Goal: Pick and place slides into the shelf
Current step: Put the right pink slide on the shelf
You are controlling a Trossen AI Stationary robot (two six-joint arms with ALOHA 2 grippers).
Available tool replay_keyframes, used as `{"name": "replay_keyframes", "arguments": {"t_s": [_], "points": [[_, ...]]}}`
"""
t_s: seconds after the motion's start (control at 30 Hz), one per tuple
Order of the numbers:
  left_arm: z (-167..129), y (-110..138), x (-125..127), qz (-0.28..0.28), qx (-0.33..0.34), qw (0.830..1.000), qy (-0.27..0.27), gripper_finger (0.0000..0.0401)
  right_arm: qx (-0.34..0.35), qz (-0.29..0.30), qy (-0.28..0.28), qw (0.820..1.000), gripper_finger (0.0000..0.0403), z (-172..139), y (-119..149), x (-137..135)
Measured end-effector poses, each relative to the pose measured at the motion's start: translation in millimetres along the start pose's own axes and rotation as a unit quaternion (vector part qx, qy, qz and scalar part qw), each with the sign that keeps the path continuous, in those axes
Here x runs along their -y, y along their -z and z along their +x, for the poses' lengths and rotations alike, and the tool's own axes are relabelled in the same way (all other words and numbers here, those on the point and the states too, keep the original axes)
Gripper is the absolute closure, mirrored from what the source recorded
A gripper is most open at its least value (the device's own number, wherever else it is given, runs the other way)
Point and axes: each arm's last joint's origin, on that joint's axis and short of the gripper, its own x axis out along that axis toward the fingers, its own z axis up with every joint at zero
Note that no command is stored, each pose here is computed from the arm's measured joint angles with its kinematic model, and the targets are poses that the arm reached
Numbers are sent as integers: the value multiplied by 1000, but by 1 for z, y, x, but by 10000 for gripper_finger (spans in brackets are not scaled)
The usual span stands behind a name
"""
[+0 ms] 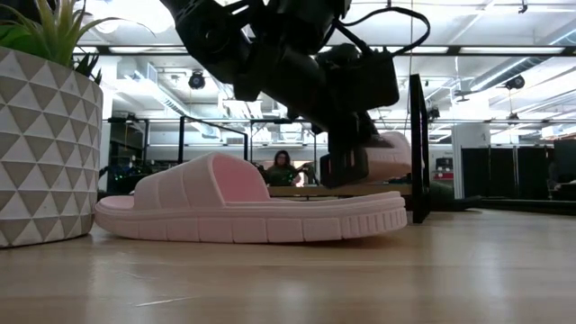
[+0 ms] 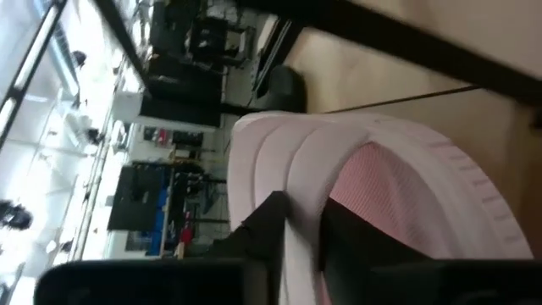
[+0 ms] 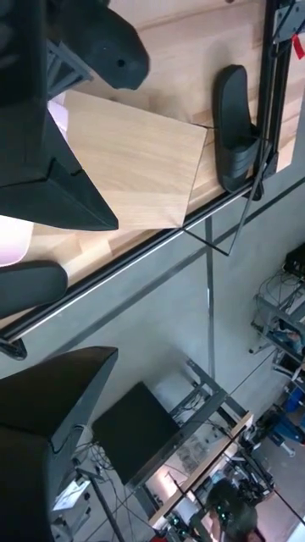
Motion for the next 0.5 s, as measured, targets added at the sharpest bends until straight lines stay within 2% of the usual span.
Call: {"name": "replay_keyframes", "arguments": {"t_s": [0.13, 0.33, 0.5], "points": [[0, 0, 3, 9, 18, 1000, 22, 294, 0, 0, 0, 1000, 177, 0, 0, 0], [0, -1, 2, 4, 18, 1000, 22, 204, 0, -1, 0, 1000, 177, 0, 0, 0], [-1, -1, -1, -6, 18, 1000, 19, 153, 0, -1, 0, 1000, 177, 0, 0, 0]]}}
